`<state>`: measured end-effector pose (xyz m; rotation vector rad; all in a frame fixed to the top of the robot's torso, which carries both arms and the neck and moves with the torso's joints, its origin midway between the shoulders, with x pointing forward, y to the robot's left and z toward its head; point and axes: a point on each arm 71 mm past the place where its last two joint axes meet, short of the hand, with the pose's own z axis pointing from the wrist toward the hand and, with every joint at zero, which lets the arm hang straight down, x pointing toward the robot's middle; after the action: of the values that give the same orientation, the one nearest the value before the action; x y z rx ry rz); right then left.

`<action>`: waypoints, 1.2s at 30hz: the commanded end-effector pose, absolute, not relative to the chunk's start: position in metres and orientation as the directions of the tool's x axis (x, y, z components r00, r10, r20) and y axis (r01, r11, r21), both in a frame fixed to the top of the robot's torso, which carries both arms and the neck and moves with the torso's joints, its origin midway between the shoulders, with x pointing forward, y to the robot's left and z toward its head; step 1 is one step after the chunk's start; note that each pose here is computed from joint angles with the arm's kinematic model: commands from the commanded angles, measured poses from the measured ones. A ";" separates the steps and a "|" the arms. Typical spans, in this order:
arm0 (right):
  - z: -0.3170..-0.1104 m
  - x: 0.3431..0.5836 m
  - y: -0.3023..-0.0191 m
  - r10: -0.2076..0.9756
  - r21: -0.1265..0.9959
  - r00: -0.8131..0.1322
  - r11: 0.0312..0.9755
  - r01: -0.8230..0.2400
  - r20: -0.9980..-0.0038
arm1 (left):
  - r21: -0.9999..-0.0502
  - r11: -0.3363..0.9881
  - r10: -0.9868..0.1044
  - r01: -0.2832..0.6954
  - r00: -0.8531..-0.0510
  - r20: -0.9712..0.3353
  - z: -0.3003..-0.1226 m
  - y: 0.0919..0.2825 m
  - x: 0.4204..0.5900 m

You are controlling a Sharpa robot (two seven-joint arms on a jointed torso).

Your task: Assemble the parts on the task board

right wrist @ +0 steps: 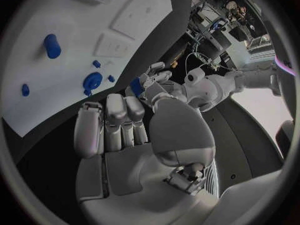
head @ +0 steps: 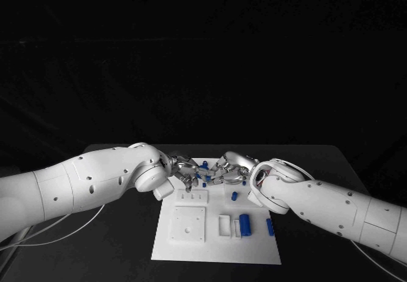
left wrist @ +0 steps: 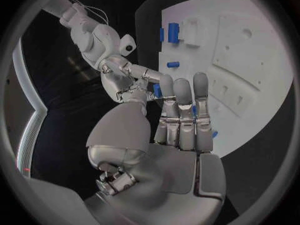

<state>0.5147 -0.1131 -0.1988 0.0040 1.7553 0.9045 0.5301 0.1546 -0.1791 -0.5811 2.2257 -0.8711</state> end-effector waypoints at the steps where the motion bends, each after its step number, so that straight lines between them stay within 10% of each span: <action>1: -0.200 0.513 -0.109 0.407 0.568 -0.414 0.703 -0.428 -0.814 | -0.715 0.686 -0.573 -0.136 -0.707 -0.416 -0.179 0.149 0.528; 36: -0.202 0.513 -0.107 0.389 0.570 -0.442 0.705 -0.423 -0.809 | -0.743 0.654 -0.586 -0.142 -0.716 -0.379 -0.178 0.145 0.529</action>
<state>0.5146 -0.1090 -0.1993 -0.0091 1.7809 0.9122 0.5311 0.1527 -0.1814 -0.5767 2.2514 -0.8746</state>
